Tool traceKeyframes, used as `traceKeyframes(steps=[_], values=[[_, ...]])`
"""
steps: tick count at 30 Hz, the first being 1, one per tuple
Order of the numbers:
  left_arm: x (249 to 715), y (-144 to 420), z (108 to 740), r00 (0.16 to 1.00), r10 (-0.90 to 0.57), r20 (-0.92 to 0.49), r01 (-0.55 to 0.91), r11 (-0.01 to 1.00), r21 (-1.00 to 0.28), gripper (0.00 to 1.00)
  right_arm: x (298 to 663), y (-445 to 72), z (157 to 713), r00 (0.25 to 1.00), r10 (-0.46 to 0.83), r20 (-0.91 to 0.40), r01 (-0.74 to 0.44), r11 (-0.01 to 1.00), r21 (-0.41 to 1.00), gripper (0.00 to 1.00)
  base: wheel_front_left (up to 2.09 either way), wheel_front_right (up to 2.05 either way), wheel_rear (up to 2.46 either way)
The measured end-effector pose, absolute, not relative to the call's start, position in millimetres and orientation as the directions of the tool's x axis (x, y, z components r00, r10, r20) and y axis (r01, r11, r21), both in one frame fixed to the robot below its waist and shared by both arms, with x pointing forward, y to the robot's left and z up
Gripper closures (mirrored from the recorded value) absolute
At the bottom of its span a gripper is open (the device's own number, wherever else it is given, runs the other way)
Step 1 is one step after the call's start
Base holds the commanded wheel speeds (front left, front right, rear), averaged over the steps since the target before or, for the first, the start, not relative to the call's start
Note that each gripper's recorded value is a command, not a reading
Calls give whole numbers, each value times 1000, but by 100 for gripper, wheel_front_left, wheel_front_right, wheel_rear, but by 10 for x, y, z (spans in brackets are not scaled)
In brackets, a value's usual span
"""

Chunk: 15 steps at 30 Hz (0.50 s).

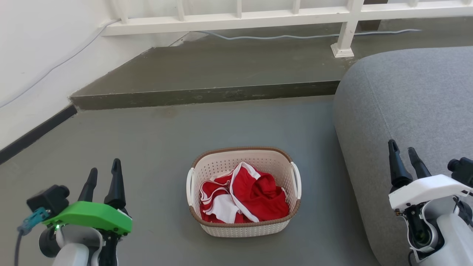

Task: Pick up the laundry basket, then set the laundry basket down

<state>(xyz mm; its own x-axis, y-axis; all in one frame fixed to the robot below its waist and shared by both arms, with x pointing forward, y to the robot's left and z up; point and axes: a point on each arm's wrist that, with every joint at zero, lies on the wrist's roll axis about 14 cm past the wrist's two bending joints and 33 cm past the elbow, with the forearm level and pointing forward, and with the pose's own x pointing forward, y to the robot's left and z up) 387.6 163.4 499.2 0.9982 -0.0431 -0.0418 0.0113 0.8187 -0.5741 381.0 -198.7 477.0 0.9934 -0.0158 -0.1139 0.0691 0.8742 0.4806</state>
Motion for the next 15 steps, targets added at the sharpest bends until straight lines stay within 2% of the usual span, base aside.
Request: traceKeyframes(steps=[15], values=[[3895,1451,5054,995,-96,8,93,933,-348,0,3793,-1875,4730,995,12,-98,16,958,287,0,0,0,0]])
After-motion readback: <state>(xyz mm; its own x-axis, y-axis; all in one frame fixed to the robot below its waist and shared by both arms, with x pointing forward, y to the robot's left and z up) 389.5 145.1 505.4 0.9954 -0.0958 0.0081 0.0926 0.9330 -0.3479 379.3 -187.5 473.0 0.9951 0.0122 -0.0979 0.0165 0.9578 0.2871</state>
